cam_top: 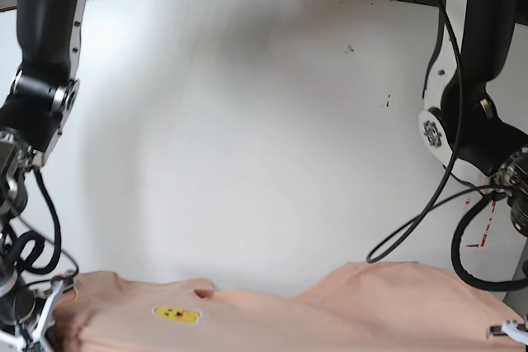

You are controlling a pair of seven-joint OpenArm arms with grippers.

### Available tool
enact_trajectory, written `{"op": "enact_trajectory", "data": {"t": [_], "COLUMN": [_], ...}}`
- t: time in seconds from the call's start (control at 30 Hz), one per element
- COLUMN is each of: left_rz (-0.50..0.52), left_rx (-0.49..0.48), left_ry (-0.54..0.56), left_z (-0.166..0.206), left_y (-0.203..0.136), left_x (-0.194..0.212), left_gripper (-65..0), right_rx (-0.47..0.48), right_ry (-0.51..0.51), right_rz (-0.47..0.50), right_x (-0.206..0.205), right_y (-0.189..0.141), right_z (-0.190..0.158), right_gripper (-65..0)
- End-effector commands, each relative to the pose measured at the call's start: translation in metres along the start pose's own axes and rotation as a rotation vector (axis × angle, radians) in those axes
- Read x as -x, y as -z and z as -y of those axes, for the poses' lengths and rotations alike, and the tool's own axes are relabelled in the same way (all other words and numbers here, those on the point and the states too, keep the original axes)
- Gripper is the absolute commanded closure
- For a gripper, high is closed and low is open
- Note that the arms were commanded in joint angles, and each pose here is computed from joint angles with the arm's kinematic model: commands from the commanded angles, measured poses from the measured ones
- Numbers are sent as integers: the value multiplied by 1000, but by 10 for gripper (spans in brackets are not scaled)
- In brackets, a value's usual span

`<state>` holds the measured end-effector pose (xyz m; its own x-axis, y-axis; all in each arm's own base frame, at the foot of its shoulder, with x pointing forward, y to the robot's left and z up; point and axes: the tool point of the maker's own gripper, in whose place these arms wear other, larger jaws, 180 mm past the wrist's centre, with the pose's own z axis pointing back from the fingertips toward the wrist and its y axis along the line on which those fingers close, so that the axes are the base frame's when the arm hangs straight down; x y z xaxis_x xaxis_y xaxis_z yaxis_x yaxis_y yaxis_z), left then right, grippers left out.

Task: Fold the T-shirt properly
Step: 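Lift the shirt by the hem with both grippers, stretching it, then lower the stretched hem edge onto the table with both grippers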

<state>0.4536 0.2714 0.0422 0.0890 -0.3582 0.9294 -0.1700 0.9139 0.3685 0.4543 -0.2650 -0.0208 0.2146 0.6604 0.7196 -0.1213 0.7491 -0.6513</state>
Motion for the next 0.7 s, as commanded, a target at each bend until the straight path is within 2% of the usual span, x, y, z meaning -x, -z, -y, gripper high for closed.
{"op": "enact_trajectory", "data": {"t": [0.0, 0.23, 0.43, 0.53, 0.67], "left_rz": [10, -162, -354, -447, -520], "left_rx": [-18, 61, 72, 74, 75], "left_ry": [27, 149, 139, 132, 127], "left_z": [0, 27, 29, 26, 24], "left_y": [-8, -20, -49, -67, -89], "left_x": [6, 94, 183, 224, 264], "left_gripper": [0, 0, 0, 0, 0], "right_rx": [42, -74, -151, -196, -254], "right_ry": [4, 68, 189, 237, 266], "right_rz": [-54, -171, -296, -325, -360], "right_x": [28, 101, 165, 188, 209], "right_y": [-12, -26, -49, -60, -76], "right_z": [0, -75, -129, -156, -188], "right_gripper": [0, 0, 0, 0, 0]}}
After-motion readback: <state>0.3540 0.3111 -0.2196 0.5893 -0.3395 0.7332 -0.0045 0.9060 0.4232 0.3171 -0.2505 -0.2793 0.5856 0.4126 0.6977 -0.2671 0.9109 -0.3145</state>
